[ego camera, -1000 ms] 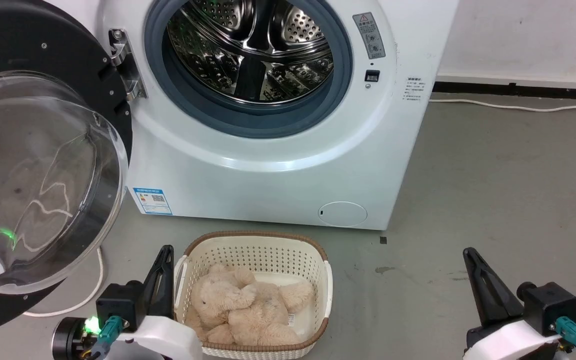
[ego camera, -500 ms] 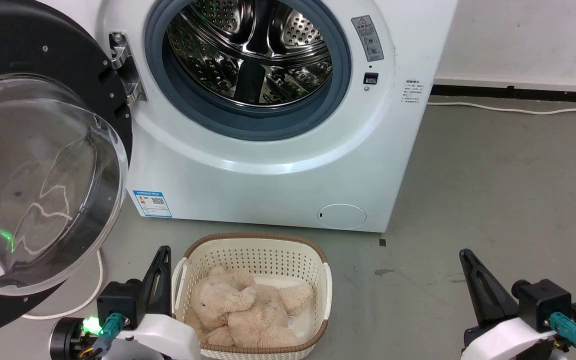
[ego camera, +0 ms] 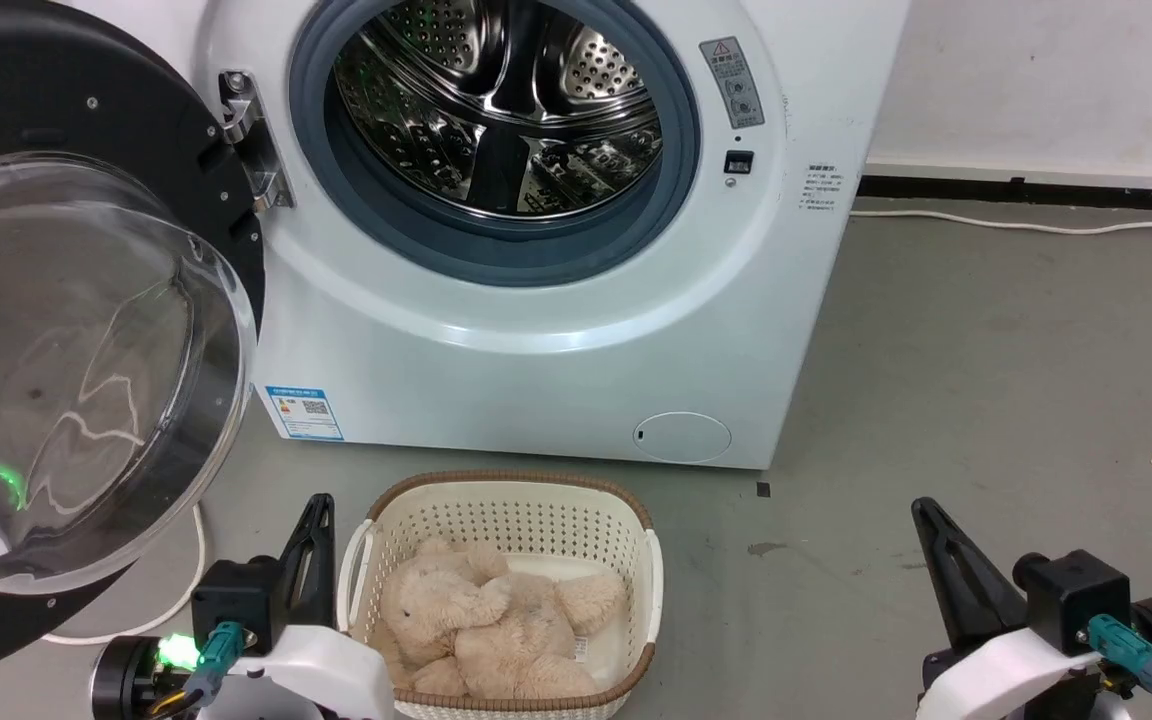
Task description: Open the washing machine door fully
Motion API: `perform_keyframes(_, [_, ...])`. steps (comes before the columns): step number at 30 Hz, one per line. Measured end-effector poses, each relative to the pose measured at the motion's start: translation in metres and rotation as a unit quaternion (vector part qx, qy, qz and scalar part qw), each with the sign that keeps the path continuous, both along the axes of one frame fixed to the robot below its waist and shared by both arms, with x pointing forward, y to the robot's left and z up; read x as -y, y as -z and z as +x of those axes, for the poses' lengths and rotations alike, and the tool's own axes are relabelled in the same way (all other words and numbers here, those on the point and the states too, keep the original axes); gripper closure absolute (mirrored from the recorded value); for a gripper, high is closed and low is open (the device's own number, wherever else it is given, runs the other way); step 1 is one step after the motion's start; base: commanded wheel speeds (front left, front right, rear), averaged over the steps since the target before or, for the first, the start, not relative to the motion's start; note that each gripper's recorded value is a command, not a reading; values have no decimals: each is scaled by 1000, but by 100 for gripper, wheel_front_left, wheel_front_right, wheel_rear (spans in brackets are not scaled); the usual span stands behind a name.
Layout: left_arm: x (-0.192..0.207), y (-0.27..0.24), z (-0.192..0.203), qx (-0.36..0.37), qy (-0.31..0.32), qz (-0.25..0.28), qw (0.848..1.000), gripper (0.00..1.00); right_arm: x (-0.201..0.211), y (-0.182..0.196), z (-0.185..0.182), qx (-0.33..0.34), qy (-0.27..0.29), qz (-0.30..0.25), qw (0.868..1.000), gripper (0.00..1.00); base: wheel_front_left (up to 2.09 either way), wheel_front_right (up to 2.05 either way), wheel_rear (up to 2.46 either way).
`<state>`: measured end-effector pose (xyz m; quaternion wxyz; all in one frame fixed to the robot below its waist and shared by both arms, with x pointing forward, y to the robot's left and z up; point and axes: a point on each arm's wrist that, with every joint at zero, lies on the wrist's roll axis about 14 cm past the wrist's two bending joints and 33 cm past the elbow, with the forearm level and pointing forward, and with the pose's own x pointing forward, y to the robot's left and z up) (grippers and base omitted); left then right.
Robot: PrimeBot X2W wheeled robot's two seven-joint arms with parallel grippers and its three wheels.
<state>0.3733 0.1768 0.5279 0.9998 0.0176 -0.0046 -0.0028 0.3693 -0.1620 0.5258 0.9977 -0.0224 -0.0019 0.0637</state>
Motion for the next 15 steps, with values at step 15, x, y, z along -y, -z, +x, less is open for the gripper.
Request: perform_keyframes(15, [-1, 0, 0, -5, -4, 7, 1000, 100, -1, 2, -1, -8, -1, -1, 1000, 100, 0, 0, 0])
